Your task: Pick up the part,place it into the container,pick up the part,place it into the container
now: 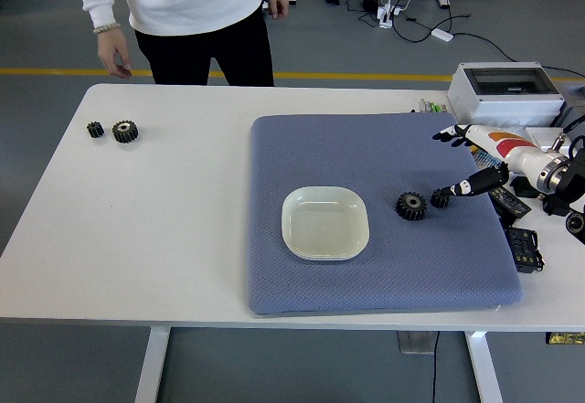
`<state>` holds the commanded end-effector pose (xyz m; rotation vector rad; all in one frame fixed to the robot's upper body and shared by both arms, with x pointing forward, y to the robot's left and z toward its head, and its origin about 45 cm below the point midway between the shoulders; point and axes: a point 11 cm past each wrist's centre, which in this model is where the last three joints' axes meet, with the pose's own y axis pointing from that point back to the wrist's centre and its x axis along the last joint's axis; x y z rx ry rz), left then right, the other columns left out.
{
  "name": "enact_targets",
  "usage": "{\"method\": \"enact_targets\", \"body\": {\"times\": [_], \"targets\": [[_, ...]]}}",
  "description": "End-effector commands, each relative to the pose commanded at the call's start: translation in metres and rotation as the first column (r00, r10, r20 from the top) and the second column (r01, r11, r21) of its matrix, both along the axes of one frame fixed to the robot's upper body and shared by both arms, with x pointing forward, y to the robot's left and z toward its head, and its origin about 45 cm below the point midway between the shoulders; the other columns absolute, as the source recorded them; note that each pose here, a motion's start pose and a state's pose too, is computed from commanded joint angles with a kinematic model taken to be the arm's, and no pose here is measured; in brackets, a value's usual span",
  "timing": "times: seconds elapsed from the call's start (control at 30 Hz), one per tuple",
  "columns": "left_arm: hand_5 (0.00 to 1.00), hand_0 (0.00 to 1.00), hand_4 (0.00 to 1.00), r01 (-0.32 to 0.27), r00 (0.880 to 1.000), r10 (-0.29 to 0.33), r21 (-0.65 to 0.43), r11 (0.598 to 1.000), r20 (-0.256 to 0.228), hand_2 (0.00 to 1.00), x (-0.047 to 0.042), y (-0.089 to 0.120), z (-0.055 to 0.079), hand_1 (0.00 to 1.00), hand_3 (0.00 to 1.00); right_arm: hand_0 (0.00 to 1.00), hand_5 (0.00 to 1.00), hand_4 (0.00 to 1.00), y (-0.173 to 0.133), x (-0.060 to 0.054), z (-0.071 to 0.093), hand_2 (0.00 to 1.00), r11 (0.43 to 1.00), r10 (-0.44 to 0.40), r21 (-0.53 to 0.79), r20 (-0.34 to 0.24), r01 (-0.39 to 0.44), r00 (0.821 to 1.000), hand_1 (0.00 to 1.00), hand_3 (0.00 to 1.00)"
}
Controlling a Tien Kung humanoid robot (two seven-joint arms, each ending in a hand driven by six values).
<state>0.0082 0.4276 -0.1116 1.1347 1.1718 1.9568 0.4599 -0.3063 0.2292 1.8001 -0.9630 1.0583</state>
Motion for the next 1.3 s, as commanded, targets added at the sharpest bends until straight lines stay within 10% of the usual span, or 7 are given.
{"method": "enact_targets", "body": {"times": [0.73,1.3], "targets": [[0.704,0.745,0.764,0.001,1.0,-0.001,-0.006,1.0,0.026,0.758,0.0161,-0.001,0.001,0.725,0.62,0.42,0.109,0.925,-0.016,0.005,-0.05,0.713,0.981,-0.046,-0.189,-0.019,0.042,0.999,0.607,0.63],[0.706,0.744,0.764,0.01,1.0,-0.011,0.002,1.0,0.021,0.757,0.0171,0.002,0.002,0.721,0.619,0.416,0.1,0.887,0.002,0.007,-0.048,0.706,0.991,-0.031,-0.134,-0.018,0.028,0.999,0.581,0.601]]}}
